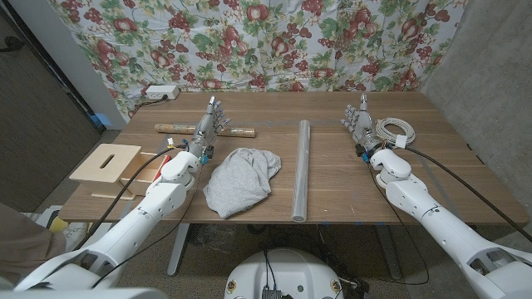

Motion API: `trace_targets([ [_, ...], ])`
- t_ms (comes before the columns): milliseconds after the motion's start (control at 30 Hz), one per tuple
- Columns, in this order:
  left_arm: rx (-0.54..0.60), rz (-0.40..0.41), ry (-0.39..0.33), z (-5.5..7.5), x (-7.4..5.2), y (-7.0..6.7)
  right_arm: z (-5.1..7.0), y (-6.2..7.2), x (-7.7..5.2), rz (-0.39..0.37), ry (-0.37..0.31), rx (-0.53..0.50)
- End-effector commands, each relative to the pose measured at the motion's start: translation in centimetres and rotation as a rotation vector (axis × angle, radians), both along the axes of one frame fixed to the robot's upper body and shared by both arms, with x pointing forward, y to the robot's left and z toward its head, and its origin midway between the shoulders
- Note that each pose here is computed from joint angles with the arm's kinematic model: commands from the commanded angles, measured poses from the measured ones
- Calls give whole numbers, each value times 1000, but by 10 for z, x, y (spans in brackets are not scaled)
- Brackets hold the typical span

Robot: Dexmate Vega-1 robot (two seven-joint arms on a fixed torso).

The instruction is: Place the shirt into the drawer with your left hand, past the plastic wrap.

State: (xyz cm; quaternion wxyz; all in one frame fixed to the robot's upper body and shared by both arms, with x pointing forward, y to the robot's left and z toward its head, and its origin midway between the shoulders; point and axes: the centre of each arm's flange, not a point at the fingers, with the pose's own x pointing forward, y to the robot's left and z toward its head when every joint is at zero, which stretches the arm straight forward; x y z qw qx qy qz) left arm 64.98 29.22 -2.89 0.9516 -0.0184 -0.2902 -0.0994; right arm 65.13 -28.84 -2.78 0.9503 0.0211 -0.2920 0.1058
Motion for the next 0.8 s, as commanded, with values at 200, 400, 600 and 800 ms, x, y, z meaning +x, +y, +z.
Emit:
trace_targets([
  [200, 3, 5, 0, -3, -7, 3, -2, 4, -3, 9, 3, -4],
  [400, 11, 4, -5, -3, -8, 2, -3, 2, -7, 4, -1, -6],
  [600, -2, 0, -9, -3, -8, -3, -6, 0, -10, -2, 9, -9],
  [800, 60, 16, -7, -2, -10, -5, -6, 2, -11, -6, 4, -13],
])
